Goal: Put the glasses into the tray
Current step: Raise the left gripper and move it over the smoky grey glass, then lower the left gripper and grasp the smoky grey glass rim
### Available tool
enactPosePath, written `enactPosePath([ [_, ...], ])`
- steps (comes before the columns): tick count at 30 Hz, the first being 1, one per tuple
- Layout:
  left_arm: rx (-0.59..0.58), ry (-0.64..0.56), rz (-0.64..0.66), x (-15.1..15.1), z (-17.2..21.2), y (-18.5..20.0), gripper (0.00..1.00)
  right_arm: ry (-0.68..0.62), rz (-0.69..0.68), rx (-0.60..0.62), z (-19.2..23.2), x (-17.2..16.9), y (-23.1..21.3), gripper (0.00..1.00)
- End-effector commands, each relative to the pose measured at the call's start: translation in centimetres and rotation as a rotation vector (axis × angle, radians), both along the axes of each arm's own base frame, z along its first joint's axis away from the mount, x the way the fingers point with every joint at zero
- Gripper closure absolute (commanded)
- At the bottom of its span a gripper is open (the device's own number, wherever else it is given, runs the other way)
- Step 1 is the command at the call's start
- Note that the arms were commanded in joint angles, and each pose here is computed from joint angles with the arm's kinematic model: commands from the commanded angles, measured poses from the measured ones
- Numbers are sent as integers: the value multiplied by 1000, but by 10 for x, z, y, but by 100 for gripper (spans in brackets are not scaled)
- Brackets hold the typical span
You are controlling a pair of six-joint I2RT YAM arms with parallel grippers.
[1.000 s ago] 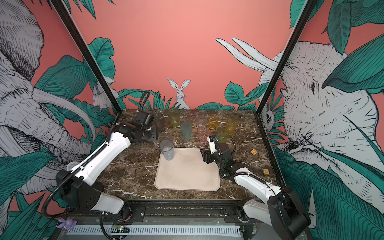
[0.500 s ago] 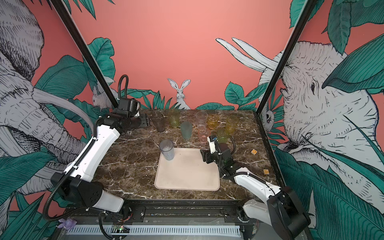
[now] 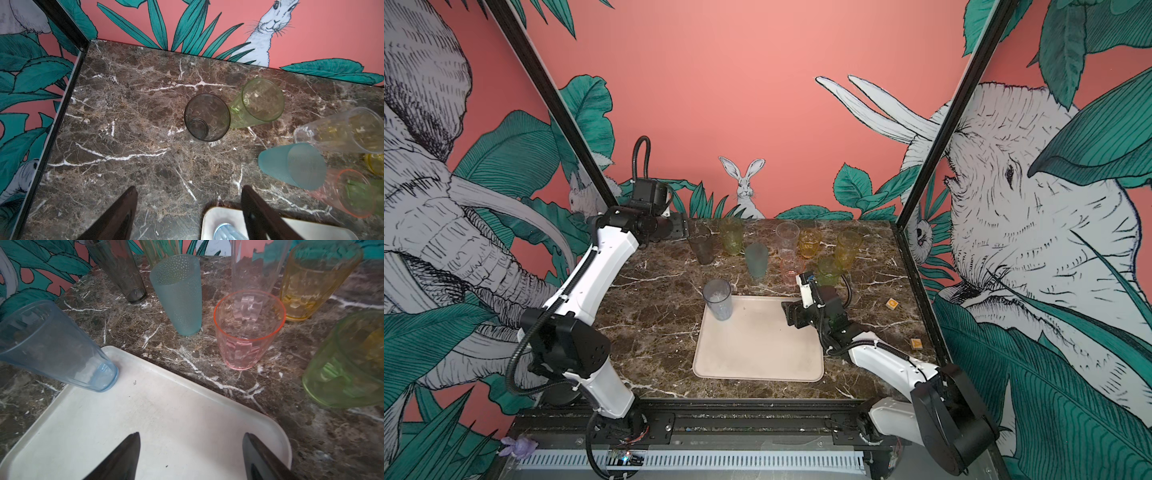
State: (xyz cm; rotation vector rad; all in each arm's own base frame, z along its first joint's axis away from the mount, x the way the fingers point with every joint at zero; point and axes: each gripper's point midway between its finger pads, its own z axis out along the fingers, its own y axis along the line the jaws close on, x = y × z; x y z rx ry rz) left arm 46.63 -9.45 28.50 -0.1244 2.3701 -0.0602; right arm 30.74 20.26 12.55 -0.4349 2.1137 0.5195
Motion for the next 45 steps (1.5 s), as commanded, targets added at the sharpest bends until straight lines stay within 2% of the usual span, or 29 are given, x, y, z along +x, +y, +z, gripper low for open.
enactPosePath([
  [1,58,-12,9,14,8,8,20,-15,42,37,13,5,14,15],
  [10,90,29,7,47,-12,4,21,7,52,34,7,7,18,10],
  [23,80,130,28,63,-60,5,21,24,63,25,3,8,20,10],
  [34,41,210,13,65,-92,4,34,34,55,20,1,9,20,13],
  [45,16,245,-9,69,-110,1,58,35,52,18,0,10,20,13],
])
